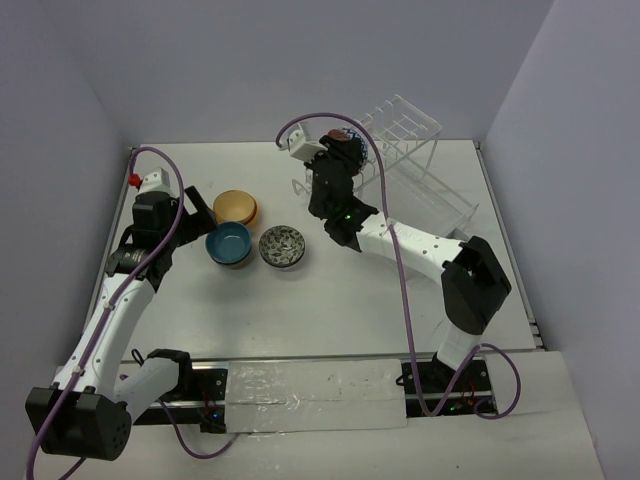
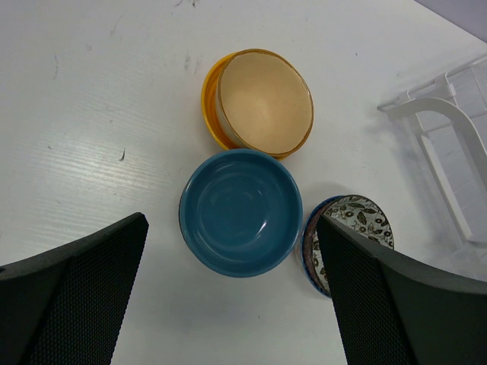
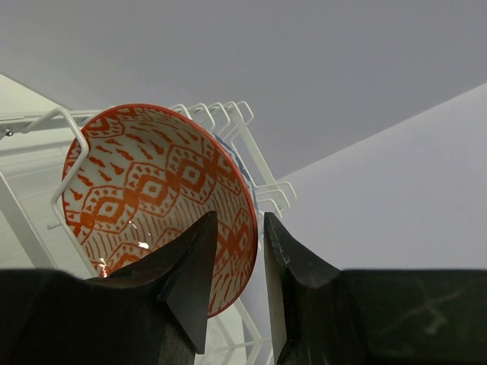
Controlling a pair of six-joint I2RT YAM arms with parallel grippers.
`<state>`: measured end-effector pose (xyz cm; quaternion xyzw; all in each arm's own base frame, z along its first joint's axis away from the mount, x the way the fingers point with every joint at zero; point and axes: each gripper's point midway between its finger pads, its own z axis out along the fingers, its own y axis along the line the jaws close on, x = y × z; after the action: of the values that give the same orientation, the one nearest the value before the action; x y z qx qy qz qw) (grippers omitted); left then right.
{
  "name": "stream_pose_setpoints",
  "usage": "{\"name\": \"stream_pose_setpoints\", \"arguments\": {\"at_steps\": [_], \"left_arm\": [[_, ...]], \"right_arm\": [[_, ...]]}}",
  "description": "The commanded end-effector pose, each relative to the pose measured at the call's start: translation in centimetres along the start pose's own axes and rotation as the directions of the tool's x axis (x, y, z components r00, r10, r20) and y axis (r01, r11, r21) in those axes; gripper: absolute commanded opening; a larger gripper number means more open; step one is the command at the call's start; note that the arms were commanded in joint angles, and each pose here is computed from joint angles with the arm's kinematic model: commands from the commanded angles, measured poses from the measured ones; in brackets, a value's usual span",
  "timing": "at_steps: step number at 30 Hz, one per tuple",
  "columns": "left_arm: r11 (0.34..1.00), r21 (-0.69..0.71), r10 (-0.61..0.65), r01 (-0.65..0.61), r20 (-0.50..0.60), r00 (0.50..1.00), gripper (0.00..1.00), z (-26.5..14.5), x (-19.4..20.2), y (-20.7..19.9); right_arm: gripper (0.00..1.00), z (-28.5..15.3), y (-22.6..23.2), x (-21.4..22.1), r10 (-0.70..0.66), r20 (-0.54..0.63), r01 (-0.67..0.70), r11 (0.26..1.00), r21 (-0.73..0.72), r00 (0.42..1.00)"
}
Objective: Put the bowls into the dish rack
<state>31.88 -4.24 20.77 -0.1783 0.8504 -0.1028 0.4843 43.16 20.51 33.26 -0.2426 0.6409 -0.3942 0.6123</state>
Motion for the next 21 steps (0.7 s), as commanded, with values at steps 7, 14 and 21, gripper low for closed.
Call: {"name": "stream_pose_setpoints", "arguments": {"at_steps": [7,14,21], "left_arm": [[1.0,0.013,0.013,-0.013,0.03,0.999,0.99,-0.3,-0.6,-0.1],[0.998,0.058,0.009,-0.007,-0.026,1.0,0.99,-0.3,-0.3,-1.3],[0.994,0.107,0.022,-0.007,-0.135,0.991,0.99,-1.0,1.3,-3.2]], "right_arm": [[0.57,-1.5,-3.8,-1.5,0.134,0.026,-0.134,0.991,0.003,0.991],[0.84,-5.1,-8.2,-4.3,0.365,0.095,-0.356,0.929,-0.101,0.926],[0.92,-9.5,-11.6,-3.3,0.647,0.056,-0.613,0.744,-0.265,0.76]]}}
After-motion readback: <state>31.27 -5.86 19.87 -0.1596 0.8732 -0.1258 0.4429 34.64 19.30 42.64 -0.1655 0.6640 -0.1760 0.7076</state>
